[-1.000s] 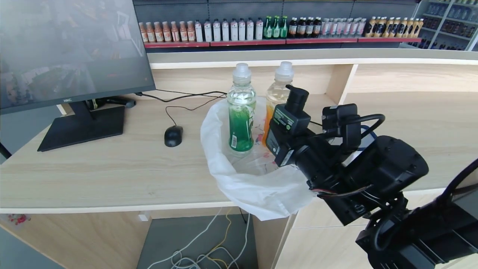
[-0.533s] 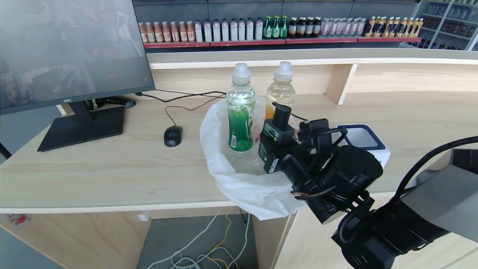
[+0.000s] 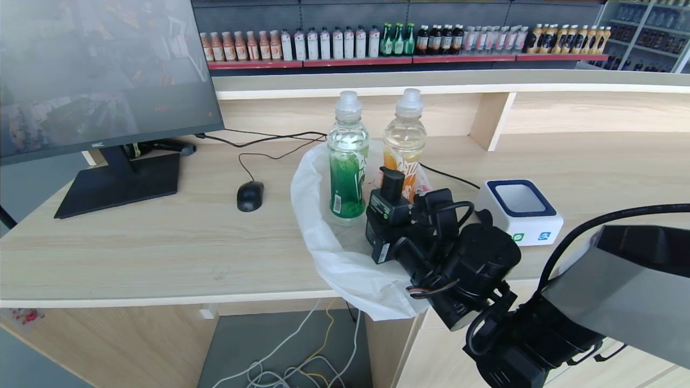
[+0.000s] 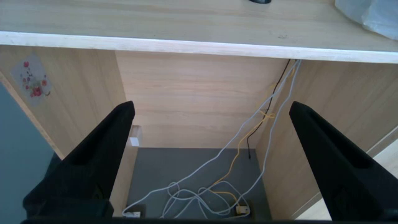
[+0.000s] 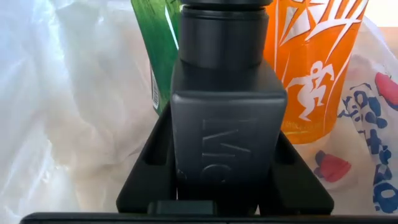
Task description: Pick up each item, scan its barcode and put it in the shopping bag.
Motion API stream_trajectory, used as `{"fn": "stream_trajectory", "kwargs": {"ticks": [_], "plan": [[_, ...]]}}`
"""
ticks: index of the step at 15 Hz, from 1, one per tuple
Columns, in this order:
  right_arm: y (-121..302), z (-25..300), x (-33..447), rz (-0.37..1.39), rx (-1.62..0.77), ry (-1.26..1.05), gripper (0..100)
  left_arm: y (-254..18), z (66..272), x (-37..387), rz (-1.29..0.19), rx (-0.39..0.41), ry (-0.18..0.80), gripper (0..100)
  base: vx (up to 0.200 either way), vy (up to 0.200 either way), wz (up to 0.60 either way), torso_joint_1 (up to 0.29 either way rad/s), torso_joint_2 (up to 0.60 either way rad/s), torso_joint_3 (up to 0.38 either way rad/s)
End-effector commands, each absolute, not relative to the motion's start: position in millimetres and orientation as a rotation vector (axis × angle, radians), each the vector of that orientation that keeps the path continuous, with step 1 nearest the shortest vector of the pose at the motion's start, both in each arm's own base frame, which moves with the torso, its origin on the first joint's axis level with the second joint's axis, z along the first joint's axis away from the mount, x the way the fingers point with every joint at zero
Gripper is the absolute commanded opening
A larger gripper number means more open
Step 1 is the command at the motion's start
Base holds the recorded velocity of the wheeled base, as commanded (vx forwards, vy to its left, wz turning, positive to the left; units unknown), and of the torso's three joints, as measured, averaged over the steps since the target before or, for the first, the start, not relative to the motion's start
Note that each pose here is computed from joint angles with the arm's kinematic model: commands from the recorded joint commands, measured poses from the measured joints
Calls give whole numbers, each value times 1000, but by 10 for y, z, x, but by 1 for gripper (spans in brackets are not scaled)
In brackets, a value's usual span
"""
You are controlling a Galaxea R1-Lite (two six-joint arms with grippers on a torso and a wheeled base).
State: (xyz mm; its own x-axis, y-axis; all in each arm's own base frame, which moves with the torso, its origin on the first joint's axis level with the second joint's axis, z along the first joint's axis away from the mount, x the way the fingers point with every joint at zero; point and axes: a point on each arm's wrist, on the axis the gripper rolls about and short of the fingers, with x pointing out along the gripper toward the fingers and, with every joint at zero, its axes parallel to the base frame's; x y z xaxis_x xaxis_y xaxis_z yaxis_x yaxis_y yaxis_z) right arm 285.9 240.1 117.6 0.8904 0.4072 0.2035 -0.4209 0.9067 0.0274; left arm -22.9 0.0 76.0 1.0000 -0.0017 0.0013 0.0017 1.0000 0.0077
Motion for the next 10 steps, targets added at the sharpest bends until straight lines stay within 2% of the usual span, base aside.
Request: {"fn": "stream_trajectory", "kwargs": {"ticks": [1, 10], "plan": [[2417, 1098, 2871, 431, 58, -174, 0, 0, 759, -229, -2, 8, -2, 100, 0, 0, 0, 0, 0, 0], [2424, 1109, 2861, 435, 63, -176, 0, 0, 759, -229, -2, 6, -2, 100, 0, 0, 0, 0, 0, 0]]}}
